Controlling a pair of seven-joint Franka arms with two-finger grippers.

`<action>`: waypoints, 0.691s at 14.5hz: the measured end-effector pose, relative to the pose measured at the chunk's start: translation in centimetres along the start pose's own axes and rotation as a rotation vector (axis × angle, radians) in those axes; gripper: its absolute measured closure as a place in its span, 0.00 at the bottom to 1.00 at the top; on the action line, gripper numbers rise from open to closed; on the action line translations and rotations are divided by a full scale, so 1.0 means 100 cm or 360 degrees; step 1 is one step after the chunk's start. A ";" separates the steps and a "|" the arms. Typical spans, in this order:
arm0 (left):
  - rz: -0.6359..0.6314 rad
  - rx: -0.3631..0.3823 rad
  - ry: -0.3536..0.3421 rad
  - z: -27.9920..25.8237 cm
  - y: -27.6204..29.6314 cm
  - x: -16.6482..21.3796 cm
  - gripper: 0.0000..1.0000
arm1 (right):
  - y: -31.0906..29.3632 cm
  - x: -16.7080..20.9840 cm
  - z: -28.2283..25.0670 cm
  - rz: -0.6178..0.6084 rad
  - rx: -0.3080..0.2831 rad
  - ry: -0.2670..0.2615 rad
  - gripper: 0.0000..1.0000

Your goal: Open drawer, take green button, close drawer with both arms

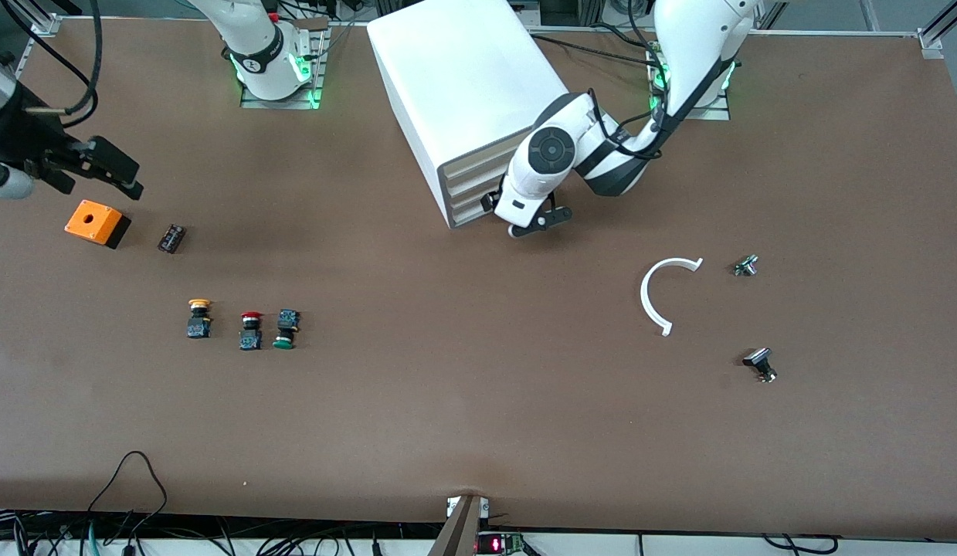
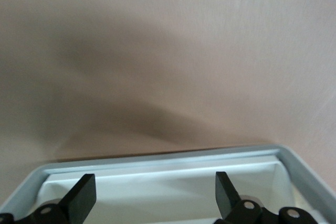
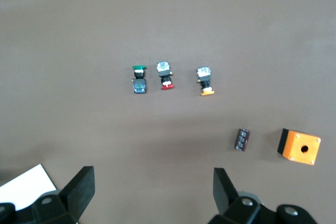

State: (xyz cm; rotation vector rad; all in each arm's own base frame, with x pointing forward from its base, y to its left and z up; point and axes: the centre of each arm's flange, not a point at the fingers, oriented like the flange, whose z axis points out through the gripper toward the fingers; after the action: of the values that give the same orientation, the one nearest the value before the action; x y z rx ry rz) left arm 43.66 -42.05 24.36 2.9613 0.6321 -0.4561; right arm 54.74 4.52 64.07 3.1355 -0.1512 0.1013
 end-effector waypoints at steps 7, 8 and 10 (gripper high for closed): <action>0.0115 0.0103 -0.0092 -0.147 -0.033 0.094 0.00 | 0.011 -0.038 0.006 0.0022 -0.0022 -0.0008 0.00; 0.0141 0.0103 -0.0109 -0.163 -0.046 0.111 0.00 | 0.014 -0.037 0.008 0.0032 -0.0020 -0.0002 0.00; 0.0207 0.0097 -0.0136 -0.188 -0.076 0.142 0.00 | 0.025 -0.034 0.011 0.0063 -0.0016 0.0007 0.00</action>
State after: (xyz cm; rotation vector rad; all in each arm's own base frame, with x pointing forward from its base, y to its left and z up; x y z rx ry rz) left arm 58.06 -27.06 37.83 2.9968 0.4215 -0.5967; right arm 51.19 2.40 62.75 3.1229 -0.2127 0.1076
